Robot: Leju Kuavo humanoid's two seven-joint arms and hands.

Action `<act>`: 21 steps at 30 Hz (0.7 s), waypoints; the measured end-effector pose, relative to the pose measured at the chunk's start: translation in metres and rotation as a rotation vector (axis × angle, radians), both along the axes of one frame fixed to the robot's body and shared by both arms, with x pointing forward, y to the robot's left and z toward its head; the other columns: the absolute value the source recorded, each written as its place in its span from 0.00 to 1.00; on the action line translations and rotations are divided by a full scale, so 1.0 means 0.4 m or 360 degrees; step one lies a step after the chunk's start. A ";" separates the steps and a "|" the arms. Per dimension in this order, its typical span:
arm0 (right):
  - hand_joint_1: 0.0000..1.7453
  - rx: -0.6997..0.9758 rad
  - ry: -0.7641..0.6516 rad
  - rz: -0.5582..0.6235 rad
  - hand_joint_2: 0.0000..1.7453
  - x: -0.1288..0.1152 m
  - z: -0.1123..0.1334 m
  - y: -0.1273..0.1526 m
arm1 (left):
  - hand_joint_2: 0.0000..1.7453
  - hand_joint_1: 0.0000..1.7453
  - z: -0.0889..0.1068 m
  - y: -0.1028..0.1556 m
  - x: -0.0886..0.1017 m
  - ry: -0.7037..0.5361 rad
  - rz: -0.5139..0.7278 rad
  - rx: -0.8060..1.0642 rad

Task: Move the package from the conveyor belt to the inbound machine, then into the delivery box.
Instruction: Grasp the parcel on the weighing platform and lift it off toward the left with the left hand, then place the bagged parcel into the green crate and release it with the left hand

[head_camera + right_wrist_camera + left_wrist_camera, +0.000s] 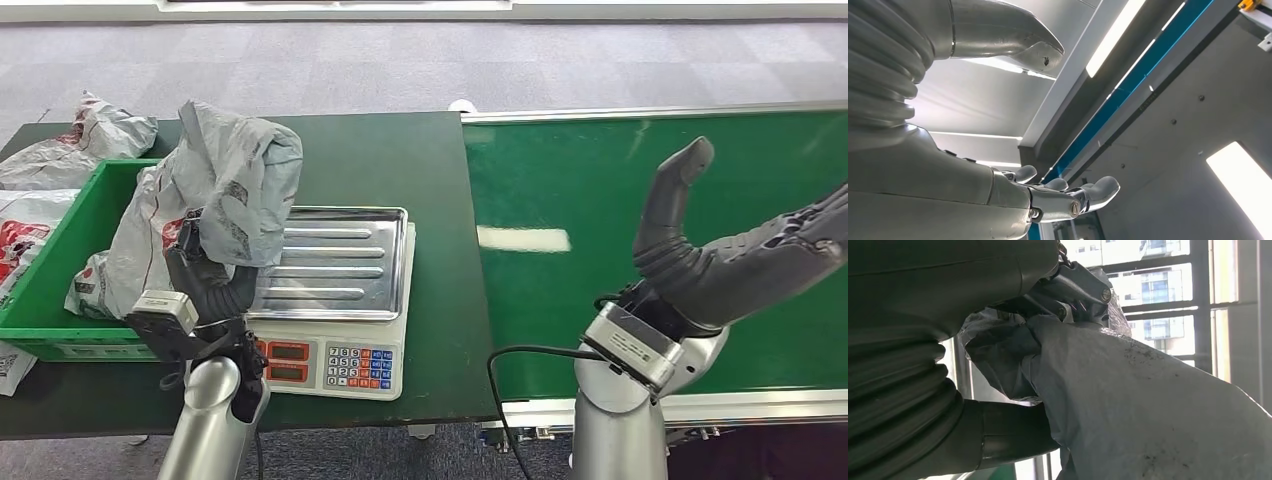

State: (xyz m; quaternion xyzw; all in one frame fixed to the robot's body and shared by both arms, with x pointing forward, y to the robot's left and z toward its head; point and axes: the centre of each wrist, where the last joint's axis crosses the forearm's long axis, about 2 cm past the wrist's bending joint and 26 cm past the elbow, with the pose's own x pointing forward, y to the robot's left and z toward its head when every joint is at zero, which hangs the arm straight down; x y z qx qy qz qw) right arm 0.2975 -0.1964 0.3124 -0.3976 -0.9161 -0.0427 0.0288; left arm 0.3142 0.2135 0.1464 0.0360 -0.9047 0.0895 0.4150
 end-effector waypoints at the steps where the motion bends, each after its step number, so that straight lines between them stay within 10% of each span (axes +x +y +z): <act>1: 0.00 0.0000 0.0003 0.0001 1.00 0.001 -0.001 0.000 | 1.00 1.00 0.009 0.004 0.002 -0.0021 0.0027 -0.0008; 10: 0.00 0.0004 0.0023 0.0013 1.00 0.005 -0.007 0.003 | 1.00 1.00 0.095 0.039 0.022 -0.0247 0.0593 0.0365; 15: 0.00 0.0012 0.0033 0.0024 1.00 0.007 -0.011 0.005 | 1.00 1.00 0.207 0.089 0.090 -0.0557 0.1170 0.1402; 21: 0.00 0.0023 0.0038 0.0033 1.00 0.009 -0.013 0.005 | 1.00 1.00 0.276 0.170 0.192 -0.0231 0.1537 0.1795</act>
